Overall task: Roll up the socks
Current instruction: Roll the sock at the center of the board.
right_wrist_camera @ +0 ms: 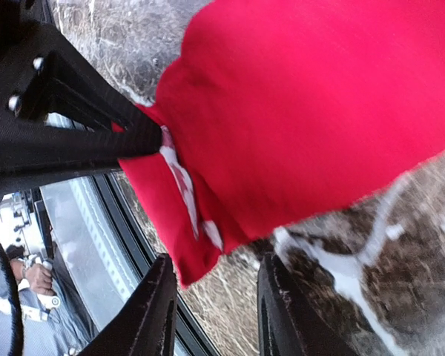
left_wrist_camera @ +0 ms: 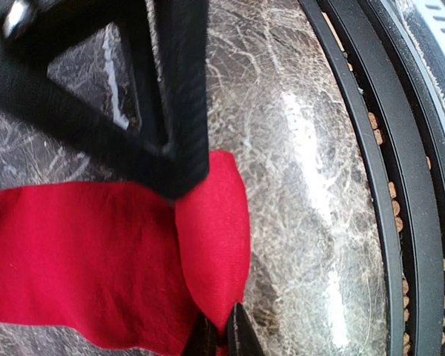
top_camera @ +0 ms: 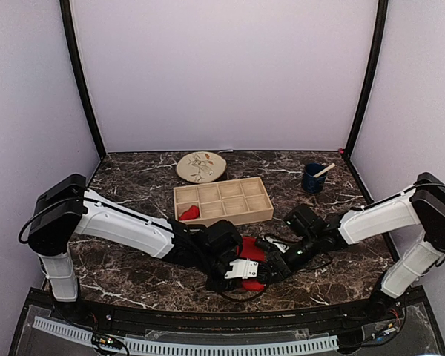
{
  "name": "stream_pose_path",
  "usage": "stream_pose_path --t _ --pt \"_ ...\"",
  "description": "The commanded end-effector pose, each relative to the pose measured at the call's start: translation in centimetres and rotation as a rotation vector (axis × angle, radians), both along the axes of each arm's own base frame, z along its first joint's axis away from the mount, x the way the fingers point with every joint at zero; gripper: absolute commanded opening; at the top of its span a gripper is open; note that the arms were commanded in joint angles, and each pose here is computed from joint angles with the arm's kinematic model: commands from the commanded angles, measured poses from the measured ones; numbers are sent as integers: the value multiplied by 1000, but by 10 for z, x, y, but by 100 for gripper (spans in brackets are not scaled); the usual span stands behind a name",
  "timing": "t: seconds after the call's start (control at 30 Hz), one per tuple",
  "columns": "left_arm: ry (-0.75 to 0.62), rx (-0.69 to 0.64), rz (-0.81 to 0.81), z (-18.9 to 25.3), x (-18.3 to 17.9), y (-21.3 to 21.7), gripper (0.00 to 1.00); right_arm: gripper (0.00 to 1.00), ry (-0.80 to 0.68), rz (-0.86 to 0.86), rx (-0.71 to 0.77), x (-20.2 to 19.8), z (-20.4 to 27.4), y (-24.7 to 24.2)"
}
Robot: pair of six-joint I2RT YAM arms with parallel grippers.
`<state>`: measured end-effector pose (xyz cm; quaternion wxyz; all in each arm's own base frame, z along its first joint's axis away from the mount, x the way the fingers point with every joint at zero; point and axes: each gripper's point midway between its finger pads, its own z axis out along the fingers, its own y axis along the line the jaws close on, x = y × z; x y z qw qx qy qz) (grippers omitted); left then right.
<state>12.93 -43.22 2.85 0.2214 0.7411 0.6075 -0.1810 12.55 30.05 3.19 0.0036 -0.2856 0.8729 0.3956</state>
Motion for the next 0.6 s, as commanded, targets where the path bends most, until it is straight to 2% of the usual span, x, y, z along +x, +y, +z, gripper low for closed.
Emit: stream_pose_path --t 0.0,0.23,0.57 --pt "132 39 26 -1 -5 8 0 35 -54 -76 21 13 6 -4" --pt "232 54 54 2 -1 9 0 36 -142 -158 2 24 8 -18" --pt "416 89 82 1 1 14 0 36 -413 -259 -42 46 28 -38"
